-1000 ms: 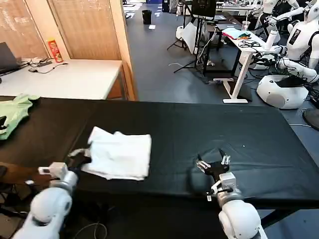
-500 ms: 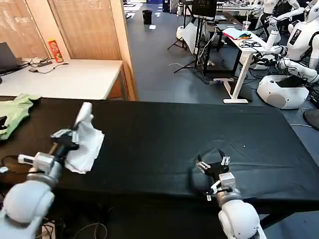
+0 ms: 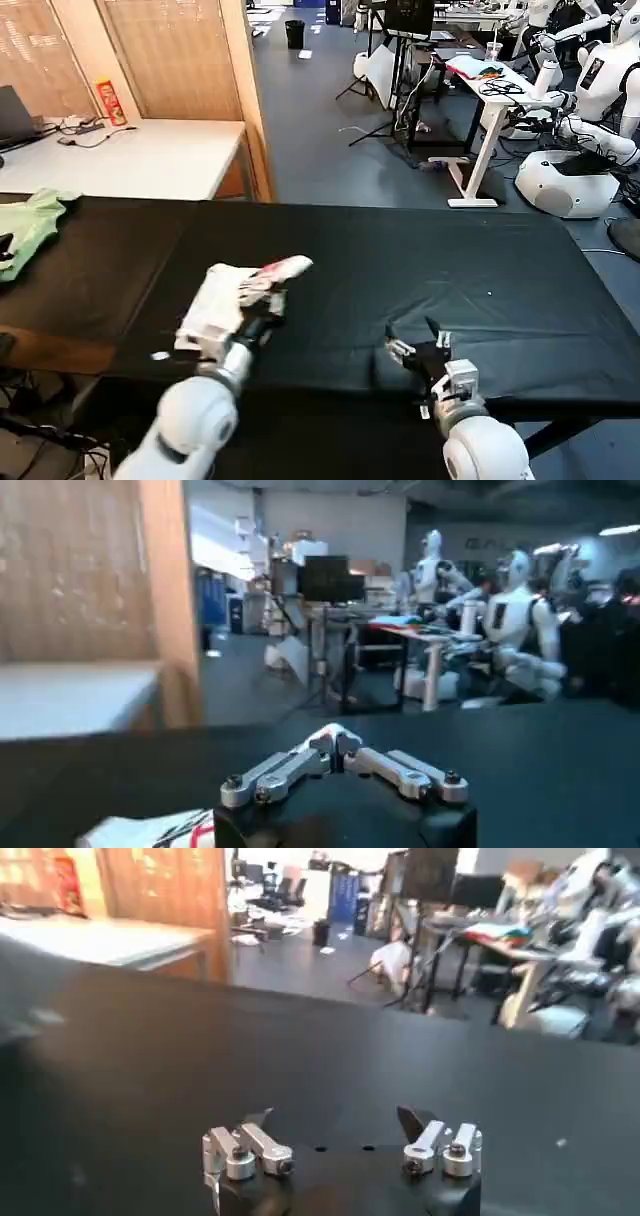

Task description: Fold and organize the clothes.

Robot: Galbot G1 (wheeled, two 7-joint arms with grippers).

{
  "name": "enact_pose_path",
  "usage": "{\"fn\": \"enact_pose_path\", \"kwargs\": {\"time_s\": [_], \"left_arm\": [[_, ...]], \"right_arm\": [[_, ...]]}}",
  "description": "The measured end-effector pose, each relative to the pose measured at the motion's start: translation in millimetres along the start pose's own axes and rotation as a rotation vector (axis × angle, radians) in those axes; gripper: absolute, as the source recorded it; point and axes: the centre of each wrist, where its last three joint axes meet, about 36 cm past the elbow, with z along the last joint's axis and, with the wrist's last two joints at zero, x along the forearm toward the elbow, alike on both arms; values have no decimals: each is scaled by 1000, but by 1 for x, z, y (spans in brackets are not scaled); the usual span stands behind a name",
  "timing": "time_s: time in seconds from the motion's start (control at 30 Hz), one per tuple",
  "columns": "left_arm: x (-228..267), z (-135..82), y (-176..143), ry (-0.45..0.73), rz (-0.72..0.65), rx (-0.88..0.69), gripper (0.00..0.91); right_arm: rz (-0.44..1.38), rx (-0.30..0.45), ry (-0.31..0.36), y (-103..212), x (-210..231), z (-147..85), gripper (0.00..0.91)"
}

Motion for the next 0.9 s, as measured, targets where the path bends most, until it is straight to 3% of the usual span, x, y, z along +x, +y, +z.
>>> {"fn": "enact_pose_path", "kwargs": {"time_s": [0.23,0.7,0.73,0.77,0.8,0.83,0.9], "left_arm": [[0,-2,-10,-75,89,30,878],[30,-3,20,-101,-15,-30,878],[32,-2,21,-99,-21,-29,878],[35,-1,22,-97,-27,-28,878],[36,0,23,-95,-32,-27,878],[38,0,24,-93,-37,-26,878],[42,1,26,-90,-50,-25,878]], "right_arm": [[-62,-52,20,9,-14,-1,878],[-172,-130,79,50,-77,6,878],[-182,-132,85,55,-82,6,858],[-190,-134,91,59,-86,7,731],[-195,-135,97,62,-90,8,692],[-200,-136,101,65,-93,9,575],[-205,-136,108,68,-100,11,449]]}}
